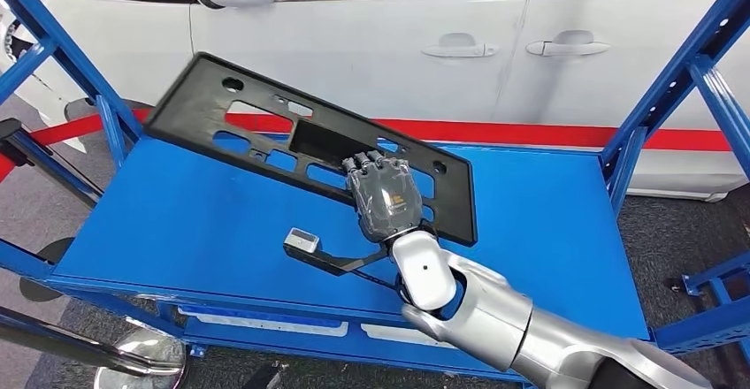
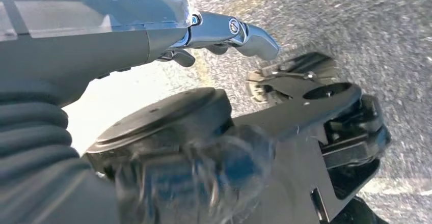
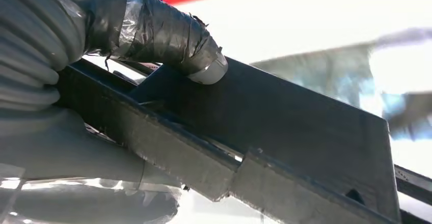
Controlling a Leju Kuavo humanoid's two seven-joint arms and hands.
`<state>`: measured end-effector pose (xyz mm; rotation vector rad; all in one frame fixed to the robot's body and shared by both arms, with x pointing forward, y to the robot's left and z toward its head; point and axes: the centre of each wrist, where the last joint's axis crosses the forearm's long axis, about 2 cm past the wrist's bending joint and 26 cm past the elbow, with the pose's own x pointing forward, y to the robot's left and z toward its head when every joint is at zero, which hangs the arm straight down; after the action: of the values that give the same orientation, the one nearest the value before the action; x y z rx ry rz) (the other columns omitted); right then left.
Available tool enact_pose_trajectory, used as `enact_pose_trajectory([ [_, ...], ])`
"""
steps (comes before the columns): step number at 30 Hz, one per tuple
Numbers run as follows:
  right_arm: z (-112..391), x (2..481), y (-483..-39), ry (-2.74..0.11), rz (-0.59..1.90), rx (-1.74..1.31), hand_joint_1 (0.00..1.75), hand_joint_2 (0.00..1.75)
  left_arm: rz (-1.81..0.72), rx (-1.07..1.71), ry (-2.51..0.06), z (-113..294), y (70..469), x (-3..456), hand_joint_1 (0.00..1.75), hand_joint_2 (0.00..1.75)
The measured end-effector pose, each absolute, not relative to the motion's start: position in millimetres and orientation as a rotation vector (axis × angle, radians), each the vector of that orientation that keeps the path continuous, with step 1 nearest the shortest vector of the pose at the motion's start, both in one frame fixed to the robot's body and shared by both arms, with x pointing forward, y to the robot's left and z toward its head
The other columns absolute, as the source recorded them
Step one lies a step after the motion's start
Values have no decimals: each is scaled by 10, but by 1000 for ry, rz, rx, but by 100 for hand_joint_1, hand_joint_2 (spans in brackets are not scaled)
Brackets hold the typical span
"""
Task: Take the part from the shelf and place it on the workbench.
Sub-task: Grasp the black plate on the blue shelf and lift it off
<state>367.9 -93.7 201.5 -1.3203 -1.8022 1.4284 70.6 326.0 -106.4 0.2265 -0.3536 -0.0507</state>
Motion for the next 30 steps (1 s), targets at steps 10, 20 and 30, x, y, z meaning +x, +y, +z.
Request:
enact_pose_trajectory([
  [10, 2450, 3465, -841, -2117, 1212, -1370, 175, 175, -40, 248, -336, -1064, 3211, 717, 0, 175],
  [20, 2561, 3372, -880, -2222, 1100, -1375, 175, 175, -33, 279, -302, -1063, 3165, 725, 0, 175],
  [30, 2624, 3277, -842, -2284, 1052, -1347, 175, 175, -32, 292, -285, -1064, 3151, 717, 0, 175],
])
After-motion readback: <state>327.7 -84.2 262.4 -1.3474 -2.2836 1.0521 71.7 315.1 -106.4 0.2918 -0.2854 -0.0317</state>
